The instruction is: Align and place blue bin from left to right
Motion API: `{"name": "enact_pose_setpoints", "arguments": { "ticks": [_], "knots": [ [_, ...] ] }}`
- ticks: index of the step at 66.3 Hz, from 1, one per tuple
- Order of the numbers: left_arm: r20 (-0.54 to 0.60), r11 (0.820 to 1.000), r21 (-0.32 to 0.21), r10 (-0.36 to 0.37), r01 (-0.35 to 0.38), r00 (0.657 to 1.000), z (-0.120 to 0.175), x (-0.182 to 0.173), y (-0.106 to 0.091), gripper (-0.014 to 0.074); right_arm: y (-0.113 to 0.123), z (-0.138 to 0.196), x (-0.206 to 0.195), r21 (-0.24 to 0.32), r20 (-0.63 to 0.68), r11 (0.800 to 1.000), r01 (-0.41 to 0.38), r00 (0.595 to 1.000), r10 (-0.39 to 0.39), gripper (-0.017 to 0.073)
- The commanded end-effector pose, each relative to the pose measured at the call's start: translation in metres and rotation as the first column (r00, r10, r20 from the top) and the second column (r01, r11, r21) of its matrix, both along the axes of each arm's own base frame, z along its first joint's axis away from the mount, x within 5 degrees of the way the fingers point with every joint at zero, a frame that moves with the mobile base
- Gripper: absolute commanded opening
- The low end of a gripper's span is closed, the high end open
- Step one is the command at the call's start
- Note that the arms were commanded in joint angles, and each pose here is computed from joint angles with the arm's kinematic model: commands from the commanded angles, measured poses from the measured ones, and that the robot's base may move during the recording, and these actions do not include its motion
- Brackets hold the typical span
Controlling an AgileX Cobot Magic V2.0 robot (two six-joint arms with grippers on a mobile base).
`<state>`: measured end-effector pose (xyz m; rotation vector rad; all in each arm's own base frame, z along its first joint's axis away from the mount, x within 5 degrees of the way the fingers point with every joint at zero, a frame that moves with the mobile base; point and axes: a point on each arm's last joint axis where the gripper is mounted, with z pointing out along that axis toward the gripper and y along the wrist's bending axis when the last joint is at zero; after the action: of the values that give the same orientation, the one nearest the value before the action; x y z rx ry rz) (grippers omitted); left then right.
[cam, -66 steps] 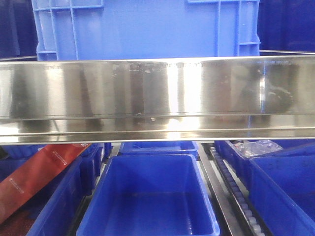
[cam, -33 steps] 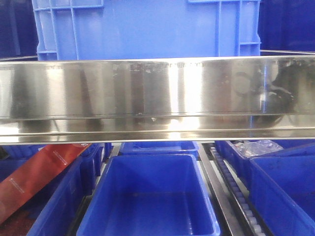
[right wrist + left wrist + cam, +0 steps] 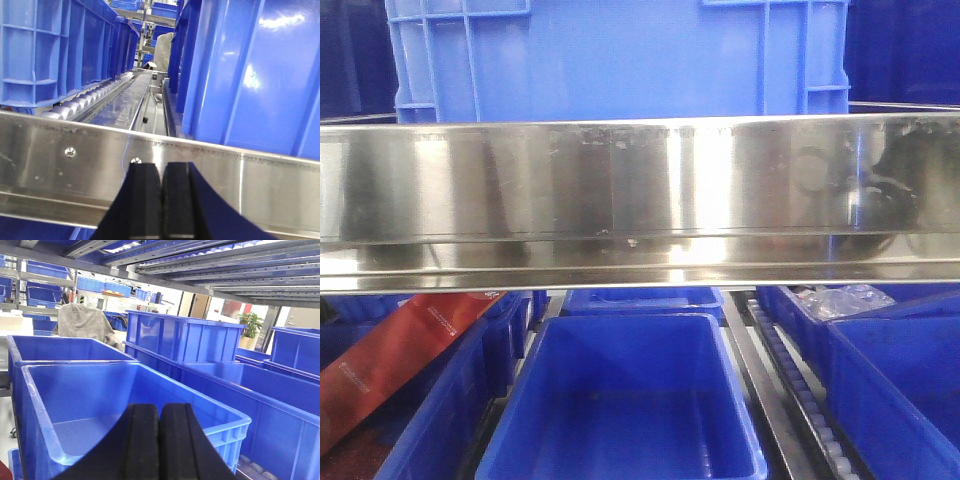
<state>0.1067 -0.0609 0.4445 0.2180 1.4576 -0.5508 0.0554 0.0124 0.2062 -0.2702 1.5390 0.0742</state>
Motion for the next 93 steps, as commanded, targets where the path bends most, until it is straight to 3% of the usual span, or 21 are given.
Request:
{"name": "enact_pose_setpoints", "arguments": {
  "ticks": [1,14,21,28,31,32,38,45,60,67,79,90,93],
  "knots": [
    [0.022,1.0,0.003,-0.013,0.013,1.0,0.002,-0.001,-0.001,-0.0111,0.0,0.003,0.0,0.013,0.032,1.0,0.005,0.999,-0.005,-0.0079],
    [0.033,1.0,0.012,-0.004,0.004,0.999,0.002,-0.002,0.0,-0.0111,0.0,0.003,0.0,0.013,0.032,1.0,0.005,0.999,-0.005,-0.0079],
    [0.076,0.994,0.101,0.044,-0.051,0.996,0.003,-0.001,0.004,-0.0111,0.0,0.003,0.0,0.013,0.032,1.0,0.005,0.999,-0.005,-0.0079],
    [0.074,0.991,0.118,0.054,-0.062,0.996,0.002,-0.001,0.005,-0.0111,0.0,0.003,0.0,0.013,0.032,1.0,0.005,0.999,-0.005,-0.0079],
    [0.098,0.982,0.174,0.053,-0.069,0.994,0.001,-0.001,0.005,-0.0111,0.0,0.003,0.0,0.013,0.032,1.0,0.005,0.999,-0.005,-0.0079],
    [0.112,0.974,0.214,0.054,-0.078,0.992,-0.001,-0.001,0.005,-0.0111,0.0,0.003,0.0,0.013,0.032,1.0,0.005,0.999,-0.005,-0.0079],
    [0.104,0.945,0.311,0.07,-0.1,0.992,-0.01,-0.003,0.009,-0.0111,0.0,0.003,0.0,0.013,0.032,1.0,0.005,0.999,-0.005,-0.0079],
    [0.093,0.931,0.339,0.111,-0.136,0.99,-0.025,-0.008,0.019,-0.0111,0.0,0.003,0.0,0.013,0.032,1.0,0.005,0.999,-0.005,-0.0079],
    [0.161,0.919,0.246,0.274,-0.308,0.948,-0.071,-0.022,0.042,-0.0111,0.0,0.003,0.0,0.013,0.032,1.0,0.005,0.999,-0.005,-0.0079],
    [0.132,0.913,0.186,0.344,-0.364,0.93,-0.104,-0.028,0.049,-0.0111,0.0,0.003,0.0,0.013,0.032,1.0,0.005,0.999,-0.005,-0.0079],
    [0.098,0.884,0.214,0.403,-0.414,0.91,-0.152,-0.039,0.055,-0.0111,0.0,0.003,0.0,0.013,0.032,1.0,0.005,0.999,-0.005,-0.0079],
    [0.093,0.872,0.213,0.43,-0.44,0.898,-0.182,-0.048,0.058,-0.0111,0.0,0.003,0.0,0.013,0.032,1.0,0.005,0.999,-0.005,-0.0079],
    [0.081,0.874,0.189,0.44,-0.447,0.894,-0.191,-0.05,0.058,-0.0111,0.0,0.003,0.0,0.013,0.032,1.0,0.005,0.999,-0.005,-0.0079]
  ]
}}
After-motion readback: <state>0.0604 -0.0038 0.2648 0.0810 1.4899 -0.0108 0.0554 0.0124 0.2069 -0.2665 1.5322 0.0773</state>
